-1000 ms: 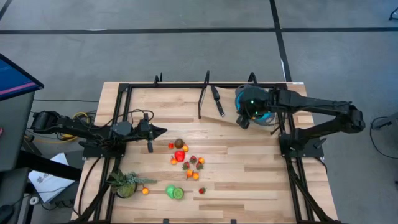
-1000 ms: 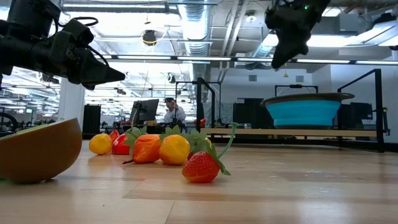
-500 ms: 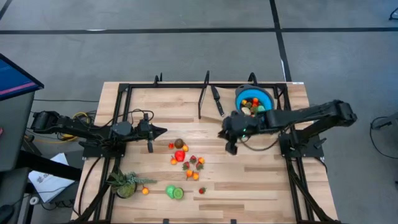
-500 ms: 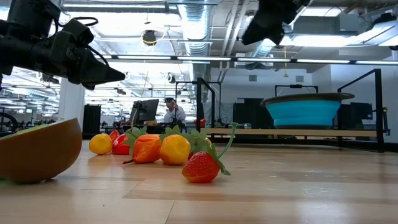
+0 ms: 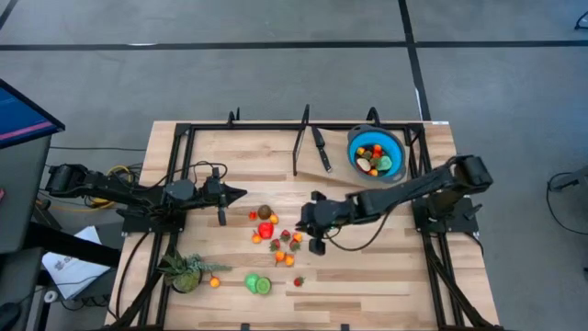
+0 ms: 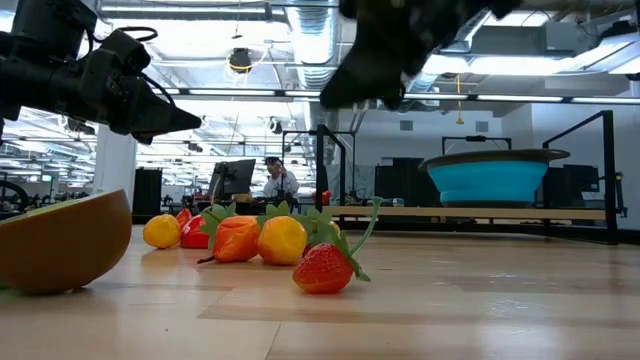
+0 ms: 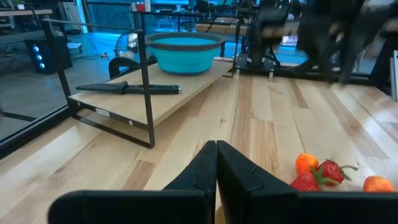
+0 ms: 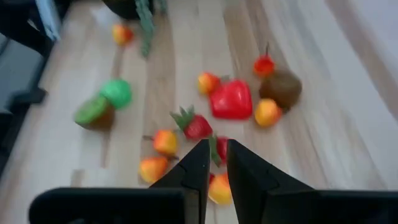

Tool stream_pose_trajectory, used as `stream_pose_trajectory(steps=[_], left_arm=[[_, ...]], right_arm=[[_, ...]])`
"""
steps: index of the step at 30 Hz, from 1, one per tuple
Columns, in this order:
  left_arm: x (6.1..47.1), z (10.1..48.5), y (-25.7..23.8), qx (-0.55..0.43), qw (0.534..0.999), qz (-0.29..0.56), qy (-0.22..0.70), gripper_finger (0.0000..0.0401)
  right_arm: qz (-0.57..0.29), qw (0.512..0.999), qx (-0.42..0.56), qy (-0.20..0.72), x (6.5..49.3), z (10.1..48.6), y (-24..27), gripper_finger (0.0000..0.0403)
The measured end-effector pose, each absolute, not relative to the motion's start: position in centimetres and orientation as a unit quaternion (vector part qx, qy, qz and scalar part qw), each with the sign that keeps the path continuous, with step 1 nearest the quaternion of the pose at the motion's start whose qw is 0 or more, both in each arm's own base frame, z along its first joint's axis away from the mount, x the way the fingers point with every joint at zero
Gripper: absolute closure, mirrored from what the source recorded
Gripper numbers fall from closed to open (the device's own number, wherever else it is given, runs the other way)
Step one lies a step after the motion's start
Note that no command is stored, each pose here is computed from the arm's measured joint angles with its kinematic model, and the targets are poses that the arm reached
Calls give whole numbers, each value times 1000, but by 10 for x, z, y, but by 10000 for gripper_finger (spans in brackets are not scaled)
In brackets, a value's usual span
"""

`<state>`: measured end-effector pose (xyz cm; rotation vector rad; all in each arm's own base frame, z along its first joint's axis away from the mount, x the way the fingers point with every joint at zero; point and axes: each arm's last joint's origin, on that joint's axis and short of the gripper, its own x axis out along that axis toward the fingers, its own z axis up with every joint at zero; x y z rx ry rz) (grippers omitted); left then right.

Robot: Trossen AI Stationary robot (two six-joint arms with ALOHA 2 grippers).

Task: Pick & Place Fruit
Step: Put the orange pear into the blue colander

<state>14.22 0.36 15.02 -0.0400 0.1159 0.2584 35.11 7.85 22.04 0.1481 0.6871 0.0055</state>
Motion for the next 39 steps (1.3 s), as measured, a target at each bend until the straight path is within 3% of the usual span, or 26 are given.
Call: stream_pose_trajectory(steps=[8,19,32,39], left_arm=[[143,148,4,-32,989,129,64,400],[143,148,4,-35,989,130,66,400],[143,147,4,-35,989,130,66,400],[143,147,4,-35,989,130,66,400]], right_arm=[[47,940,90,324,377,179,88,355],[57,932,104,344,378,171,88,346],[40,921,124,367,376,167,85,198],[41,924,115,363,377,167,82,163]])
